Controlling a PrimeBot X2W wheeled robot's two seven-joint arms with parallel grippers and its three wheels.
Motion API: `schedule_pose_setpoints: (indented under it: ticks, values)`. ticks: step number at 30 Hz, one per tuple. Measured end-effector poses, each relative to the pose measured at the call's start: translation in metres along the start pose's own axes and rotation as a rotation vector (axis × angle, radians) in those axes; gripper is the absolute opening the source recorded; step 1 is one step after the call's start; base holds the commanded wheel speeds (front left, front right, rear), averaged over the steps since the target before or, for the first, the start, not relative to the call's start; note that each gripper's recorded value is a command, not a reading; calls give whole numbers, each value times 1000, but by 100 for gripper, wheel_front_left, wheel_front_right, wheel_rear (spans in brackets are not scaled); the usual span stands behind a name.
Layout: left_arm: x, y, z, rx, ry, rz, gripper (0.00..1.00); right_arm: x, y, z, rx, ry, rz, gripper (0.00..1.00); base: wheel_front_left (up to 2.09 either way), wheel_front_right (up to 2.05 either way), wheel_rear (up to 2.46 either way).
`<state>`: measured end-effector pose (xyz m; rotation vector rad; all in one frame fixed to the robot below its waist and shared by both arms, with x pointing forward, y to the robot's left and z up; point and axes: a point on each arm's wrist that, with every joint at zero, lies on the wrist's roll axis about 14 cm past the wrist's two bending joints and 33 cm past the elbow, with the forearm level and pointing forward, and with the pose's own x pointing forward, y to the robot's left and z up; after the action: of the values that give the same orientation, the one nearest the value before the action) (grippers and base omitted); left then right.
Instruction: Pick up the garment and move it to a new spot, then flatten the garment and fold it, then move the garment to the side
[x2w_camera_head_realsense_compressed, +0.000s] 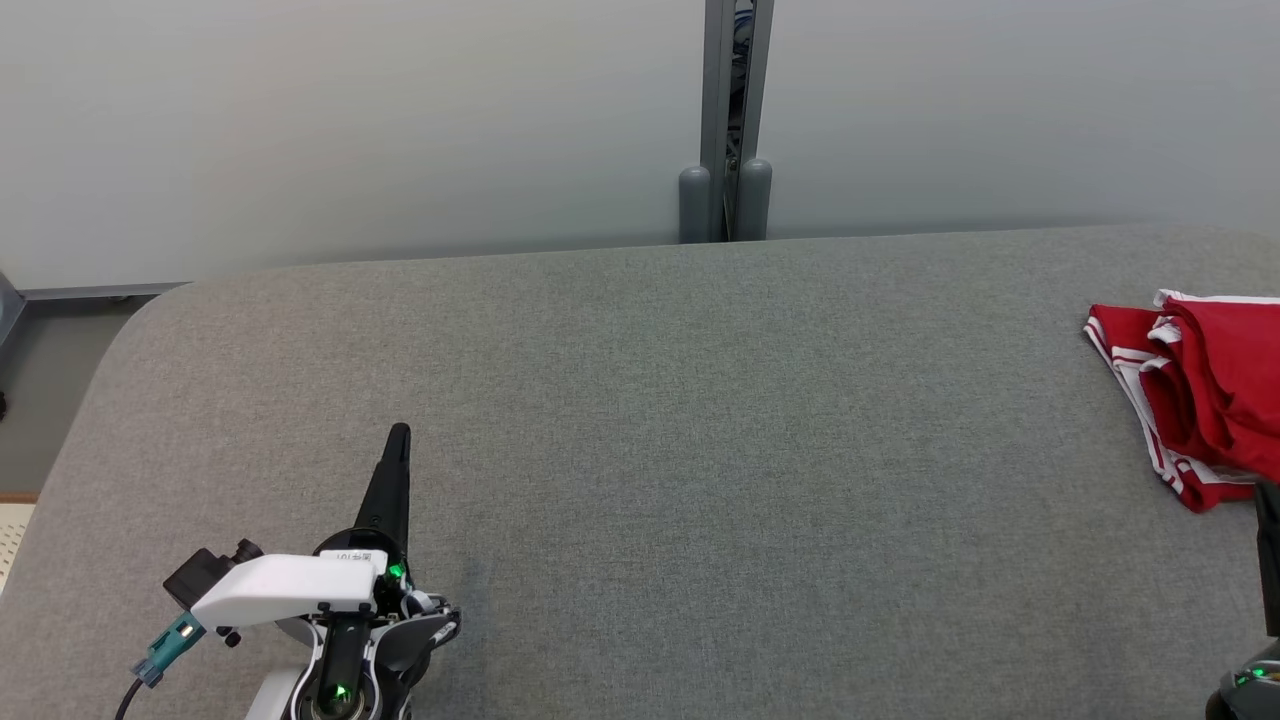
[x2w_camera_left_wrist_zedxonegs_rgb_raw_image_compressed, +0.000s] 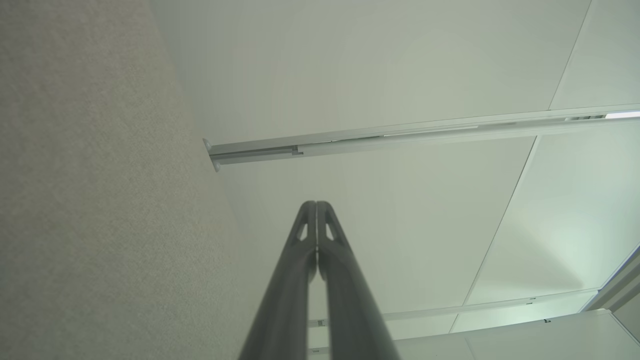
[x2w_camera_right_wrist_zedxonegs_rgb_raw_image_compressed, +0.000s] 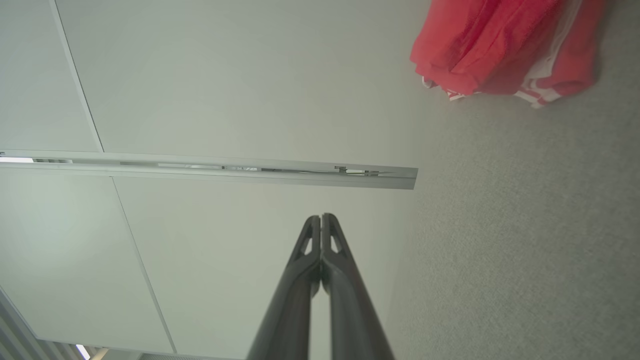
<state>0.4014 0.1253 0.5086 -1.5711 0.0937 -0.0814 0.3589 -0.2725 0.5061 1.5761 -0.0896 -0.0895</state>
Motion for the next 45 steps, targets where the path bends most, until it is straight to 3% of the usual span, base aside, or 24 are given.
schedule_pose_setpoints:
  ticks: [45]
  values:
    - [0, 0, 0, -1, 0, 0, 0, -1, -2, -1, 0, 2, -4, 0, 0, 0, 0]
